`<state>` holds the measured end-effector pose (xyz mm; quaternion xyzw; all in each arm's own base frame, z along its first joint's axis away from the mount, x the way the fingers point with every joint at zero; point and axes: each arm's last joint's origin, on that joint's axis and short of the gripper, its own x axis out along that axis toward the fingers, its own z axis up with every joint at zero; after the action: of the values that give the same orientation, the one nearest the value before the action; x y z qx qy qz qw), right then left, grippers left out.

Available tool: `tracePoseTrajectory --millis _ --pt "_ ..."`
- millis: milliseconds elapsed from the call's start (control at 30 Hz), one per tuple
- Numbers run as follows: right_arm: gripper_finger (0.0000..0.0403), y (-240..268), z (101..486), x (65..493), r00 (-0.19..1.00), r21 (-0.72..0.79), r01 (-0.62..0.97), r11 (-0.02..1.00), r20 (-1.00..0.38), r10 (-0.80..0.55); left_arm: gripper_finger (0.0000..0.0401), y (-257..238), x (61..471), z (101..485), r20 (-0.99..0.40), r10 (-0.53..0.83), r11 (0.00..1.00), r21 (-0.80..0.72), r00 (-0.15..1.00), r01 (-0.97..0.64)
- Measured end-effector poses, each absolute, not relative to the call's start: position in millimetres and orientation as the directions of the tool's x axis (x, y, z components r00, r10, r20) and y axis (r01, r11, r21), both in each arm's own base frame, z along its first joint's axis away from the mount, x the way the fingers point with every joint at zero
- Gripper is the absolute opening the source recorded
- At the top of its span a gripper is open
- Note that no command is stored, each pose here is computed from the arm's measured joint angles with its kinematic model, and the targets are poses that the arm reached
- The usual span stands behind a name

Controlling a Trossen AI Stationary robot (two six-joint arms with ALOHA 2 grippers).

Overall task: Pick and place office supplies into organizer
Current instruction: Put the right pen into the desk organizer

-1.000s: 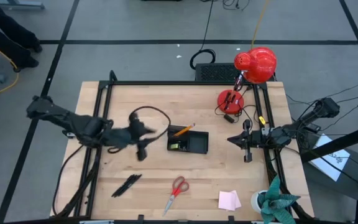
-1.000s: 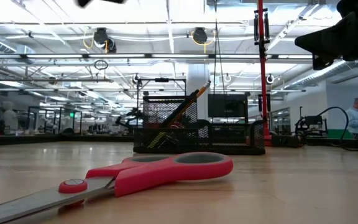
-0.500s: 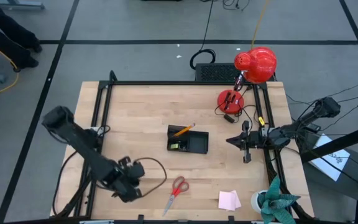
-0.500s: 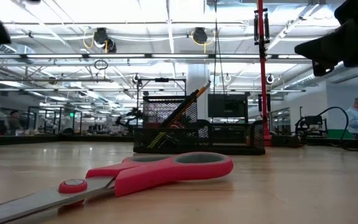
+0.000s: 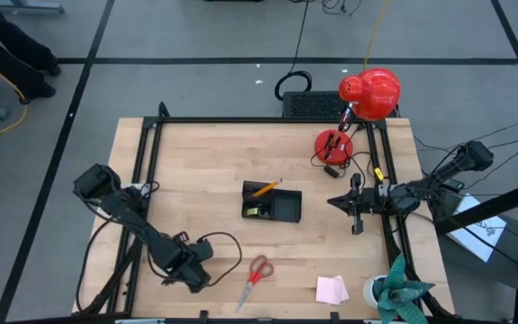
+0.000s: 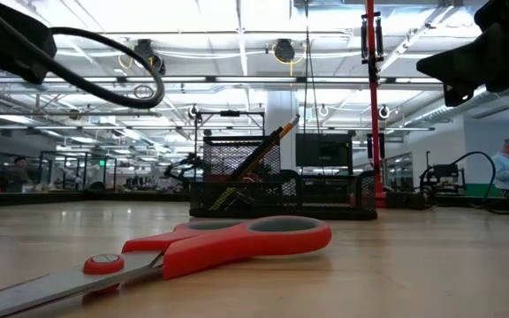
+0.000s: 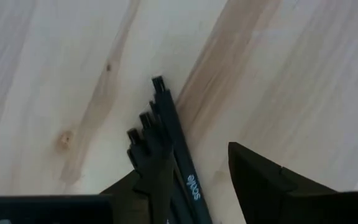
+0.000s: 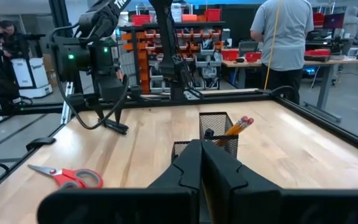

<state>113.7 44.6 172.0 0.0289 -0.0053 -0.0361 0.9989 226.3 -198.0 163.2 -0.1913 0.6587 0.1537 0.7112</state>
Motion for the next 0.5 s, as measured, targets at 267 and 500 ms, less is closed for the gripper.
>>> tracePoseTrajectory --millis 267,500 --pt "0.0004 44.6 171.9 113.6 0.997 0.069 0.072 0.995 0.008 -0.072 0.0161 -199.6 224.9 163.3 -0.996 -0.035 0.886 -0.07 0.084 -0.459" --pt "0.0004 44.9 171.8 113.6 0.998 0.072 0.067 0.995 0.008 -0.068 0.0161 -195.7 223.0 156.6 -0.996 -0.019 0.878 -0.057 0.085 -0.475"
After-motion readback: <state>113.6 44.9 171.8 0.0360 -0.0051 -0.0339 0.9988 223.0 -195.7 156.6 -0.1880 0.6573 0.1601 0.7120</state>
